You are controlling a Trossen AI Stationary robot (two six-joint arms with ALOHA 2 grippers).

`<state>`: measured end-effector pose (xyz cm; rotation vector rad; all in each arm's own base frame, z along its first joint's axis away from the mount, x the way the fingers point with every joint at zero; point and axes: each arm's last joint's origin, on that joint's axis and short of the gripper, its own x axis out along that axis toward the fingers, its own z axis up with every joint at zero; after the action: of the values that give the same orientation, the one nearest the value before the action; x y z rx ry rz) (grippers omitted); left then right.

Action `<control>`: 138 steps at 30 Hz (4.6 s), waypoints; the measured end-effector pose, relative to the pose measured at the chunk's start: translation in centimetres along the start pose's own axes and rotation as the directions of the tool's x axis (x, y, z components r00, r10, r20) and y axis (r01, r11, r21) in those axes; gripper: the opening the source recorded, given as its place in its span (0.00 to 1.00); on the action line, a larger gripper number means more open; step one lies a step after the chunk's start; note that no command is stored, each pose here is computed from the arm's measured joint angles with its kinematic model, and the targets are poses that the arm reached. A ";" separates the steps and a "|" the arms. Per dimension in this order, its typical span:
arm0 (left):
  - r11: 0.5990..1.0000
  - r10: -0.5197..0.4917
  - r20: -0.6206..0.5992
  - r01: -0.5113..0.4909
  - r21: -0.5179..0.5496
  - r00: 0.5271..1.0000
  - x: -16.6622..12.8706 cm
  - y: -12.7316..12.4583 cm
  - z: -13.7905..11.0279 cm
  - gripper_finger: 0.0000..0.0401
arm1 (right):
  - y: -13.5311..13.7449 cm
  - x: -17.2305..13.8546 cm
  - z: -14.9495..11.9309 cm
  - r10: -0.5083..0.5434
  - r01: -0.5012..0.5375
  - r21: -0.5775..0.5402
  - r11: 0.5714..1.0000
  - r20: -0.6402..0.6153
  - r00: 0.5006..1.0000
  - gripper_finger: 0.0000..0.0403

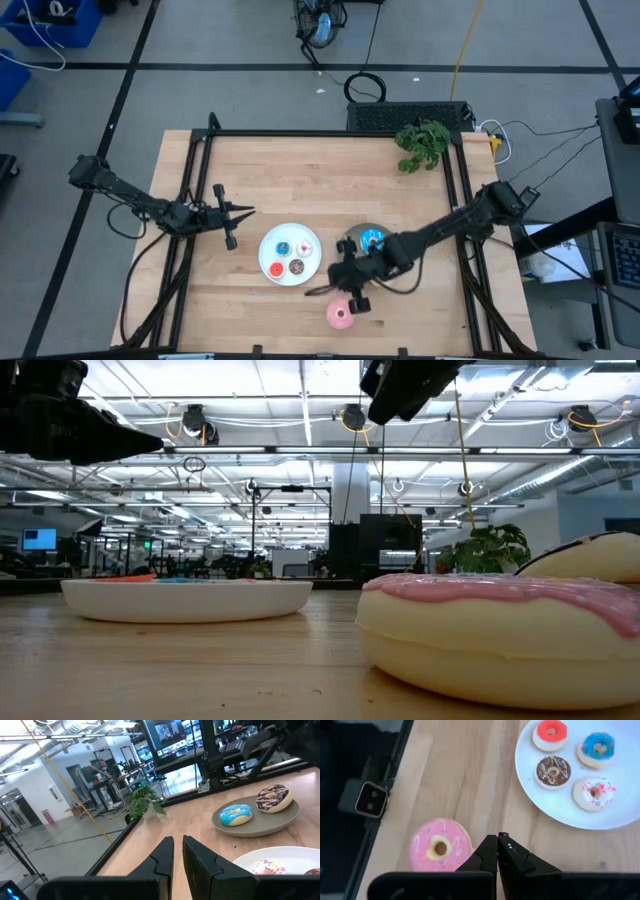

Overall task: Pick & Place donuts
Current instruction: Put the large pink donut on the gray plate

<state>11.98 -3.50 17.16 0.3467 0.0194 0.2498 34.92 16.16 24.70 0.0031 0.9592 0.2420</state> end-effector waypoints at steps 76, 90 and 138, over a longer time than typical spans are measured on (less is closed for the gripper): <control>1.000 -0.012 -0.039 0.012 0.004 0.999 0.0 -0.2 -0.4 0.12 | 2.7 10.6 -4.0 -0.025 0.005 -0.102 0.995 -0.196 0.980 0.31; 1.000 -0.010 -0.035 0.010 0.000 0.999 0.0 -0.1 -0.4 0.12 | 2.4 4.0 0.4 -0.075 0.060 -0.110 0.992 -0.140 0.987 0.02; 1.000 -0.019 -0.054 0.019 0.010 0.998 0.0 -0.2 -0.6 0.12 | -8.7 5.1 -7.1 -0.040 0.110 0.218 0.970 -0.303 0.952 0.05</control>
<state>11.98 -3.50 16.49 0.3498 0.0775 0.2405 33.70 8.03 15.50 0.1487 1.2816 0.0577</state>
